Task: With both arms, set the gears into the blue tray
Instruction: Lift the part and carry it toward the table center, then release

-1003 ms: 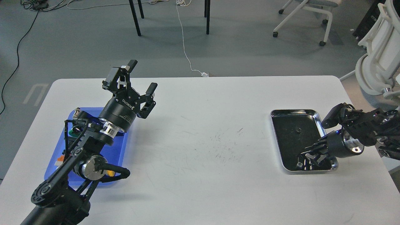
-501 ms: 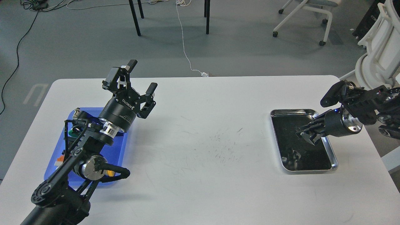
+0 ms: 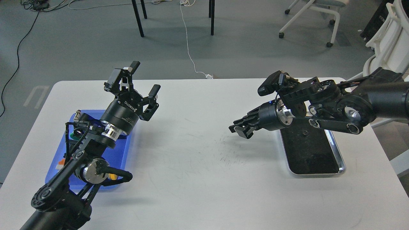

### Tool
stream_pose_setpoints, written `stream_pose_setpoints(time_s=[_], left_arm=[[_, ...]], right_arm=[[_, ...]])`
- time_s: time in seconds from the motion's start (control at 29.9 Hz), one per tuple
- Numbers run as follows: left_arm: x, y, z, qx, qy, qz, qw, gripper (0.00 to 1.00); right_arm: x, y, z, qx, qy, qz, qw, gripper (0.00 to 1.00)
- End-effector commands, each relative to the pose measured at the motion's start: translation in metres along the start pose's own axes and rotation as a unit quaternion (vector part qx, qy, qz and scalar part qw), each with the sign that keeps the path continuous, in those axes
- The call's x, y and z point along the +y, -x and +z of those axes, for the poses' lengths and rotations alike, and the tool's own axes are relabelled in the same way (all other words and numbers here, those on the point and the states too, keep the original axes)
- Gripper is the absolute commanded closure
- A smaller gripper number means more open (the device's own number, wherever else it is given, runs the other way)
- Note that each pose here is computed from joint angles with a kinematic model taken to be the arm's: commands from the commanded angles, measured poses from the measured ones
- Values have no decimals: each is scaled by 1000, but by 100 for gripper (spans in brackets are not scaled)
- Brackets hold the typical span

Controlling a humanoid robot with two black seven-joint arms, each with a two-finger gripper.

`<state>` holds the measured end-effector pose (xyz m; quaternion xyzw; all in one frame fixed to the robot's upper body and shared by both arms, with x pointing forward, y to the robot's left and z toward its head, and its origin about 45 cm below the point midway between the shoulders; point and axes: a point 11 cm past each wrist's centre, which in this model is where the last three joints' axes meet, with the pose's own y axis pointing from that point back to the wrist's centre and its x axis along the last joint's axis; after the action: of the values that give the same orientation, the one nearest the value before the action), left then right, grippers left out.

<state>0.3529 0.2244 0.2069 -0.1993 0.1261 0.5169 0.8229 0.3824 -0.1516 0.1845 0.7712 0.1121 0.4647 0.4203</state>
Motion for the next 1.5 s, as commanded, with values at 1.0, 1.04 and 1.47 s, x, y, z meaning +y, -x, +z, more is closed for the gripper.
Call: stream_pose_setpoints(time_s=[1.0, 1.04, 1.47], left_arm=[[0, 2, -1, 2, 0, -1, 1000, 2], [0, 2, -1, 2, 1, -2, 1000, 2], [1, 1, 0, 1, 0, -1, 1000, 2]], right_arm=[[-54, 42, -17, 18, -23, 36, 999, 73], [-54, 42, -17, 17, -23, 37, 999, 68], [-32, 34, 4, -12, 5, 75, 997, 6]])
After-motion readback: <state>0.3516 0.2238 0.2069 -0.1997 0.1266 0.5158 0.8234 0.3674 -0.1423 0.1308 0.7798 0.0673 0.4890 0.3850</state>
